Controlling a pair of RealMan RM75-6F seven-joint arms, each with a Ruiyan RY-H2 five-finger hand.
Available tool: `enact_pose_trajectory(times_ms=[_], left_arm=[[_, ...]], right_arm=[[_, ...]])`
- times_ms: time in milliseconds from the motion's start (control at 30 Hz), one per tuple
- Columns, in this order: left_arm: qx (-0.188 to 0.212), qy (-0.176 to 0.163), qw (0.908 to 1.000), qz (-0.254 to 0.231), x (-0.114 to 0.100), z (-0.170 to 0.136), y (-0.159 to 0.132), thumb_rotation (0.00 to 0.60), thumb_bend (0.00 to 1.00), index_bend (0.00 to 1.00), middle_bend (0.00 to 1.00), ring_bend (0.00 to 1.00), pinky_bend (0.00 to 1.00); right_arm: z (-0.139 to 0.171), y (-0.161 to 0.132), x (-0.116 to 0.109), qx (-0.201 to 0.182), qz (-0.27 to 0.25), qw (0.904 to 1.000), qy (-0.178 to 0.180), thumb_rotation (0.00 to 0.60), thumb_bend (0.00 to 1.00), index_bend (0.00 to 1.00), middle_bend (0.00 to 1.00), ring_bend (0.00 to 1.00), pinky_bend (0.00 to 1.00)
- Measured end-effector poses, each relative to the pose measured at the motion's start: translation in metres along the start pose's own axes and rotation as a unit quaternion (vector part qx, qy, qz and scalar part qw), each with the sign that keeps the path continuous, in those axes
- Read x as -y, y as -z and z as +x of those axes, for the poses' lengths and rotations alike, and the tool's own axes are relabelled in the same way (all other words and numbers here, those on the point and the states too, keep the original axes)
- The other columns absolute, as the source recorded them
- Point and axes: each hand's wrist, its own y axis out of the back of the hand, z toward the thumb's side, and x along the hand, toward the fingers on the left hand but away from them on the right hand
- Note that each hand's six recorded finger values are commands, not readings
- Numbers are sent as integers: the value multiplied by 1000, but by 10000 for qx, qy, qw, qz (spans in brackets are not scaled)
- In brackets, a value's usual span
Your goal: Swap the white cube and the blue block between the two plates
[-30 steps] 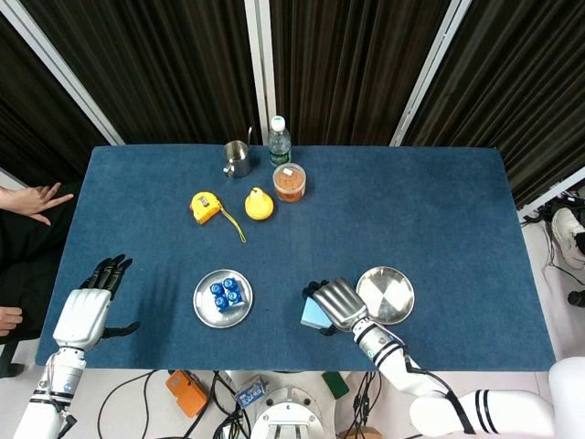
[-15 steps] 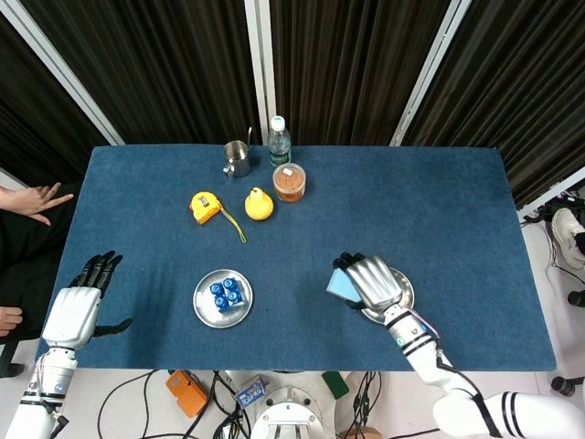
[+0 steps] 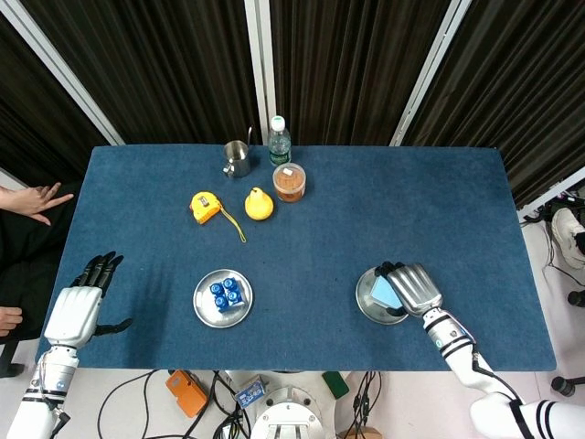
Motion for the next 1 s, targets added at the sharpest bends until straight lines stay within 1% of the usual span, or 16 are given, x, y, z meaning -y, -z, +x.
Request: enact_pose_trajectory(times_ms=[67,100,167,233,300,400,467,500,567,667,700,733,767,833,900,1000], left_arm=[[4,1,10000,-4,0,0,0,600,0,26,18,10,273],[8,-3,10000,-7,0,-1,0,600,0,26,18,10,273],[17,-14,10000,-22,-1,-1,0,600,0,26,18,10,273],[26,-24,10000,-53,-2,-2,0,600,0,26,18,10,272],[34,-30,10000,-73,-2,-4,1,600,0,26,18,10,273],[39,-21,10000,-71,-2,-10,4,600,0,26,15,6,252],[58,-9,10000,-47,-1,-14,6,600,5,26,7,1,209],[77,-26,10000,-18,-1,-18,7,600,7,26,3,0,176],[106,-110,9999,45,-2,-25,10,600,10,26,0,0,106],[33,-308,9994,179,-3,-42,22,600,13,26,0,0,76],[-42,-372,9991,216,-1,-50,29,600,16,26,0,0,73],[-98,-413,9989,220,1,-56,34,600,19,26,0,0,69],[-143,-445,9987,202,3,-61,38,600,22,26,0,0,65],[-227,-468,9986,78,8,-71,44,600,27,26,0,0,60],[-184,-473,9987,0,10,-76,44,600,28,26,0,0,60],[-69,-546,9984,107,8,-81,40,600,28,26,0,0,60]], right_arm=[[3,3,1,1,60,10000,-65,600,291,0,131,168,550],[5,5,1,9,124,9999,-92,600,240,0,60,97,483],[8,6,1,29,242,9997,-97,599,175,0,5,22,391],[13,7,-2,56,317,9995,-35,581,143,0,0,1,334],[19,6,-5,41,274,9996,33,533,119,0,0,0,266],[34,6,-13,-30,206,9996,199,507,111,0,0,0,192],[45,7,-19,-58,193,9993,331,500,110,0,0,0,123],[55,10,-23,-33,207,9989,426,497,110,0,0,0,71],[72,18,-27,94,281,9979,578,502,110,0,0,0,10],[109,38,-29,571,441,9937,854,504,110,0,0,0,0],[126,47,-27,830,475,9907,971,503,110,0,0,0,0],[145,57,-23,1109,502,9868,1071,502,110,0,0,0,0],[155,62,-21,1247,514,9846,1112,501,110,0,0,0,0],[187,77,-11,1633,538,9777,1203,500,111,0,0,0,0],[208,87,-2,1772,555,9747,1245,498,110,0,0,0,0],[225,94,3,1878,453,9718,1355,497,110,0,0,0,0]])
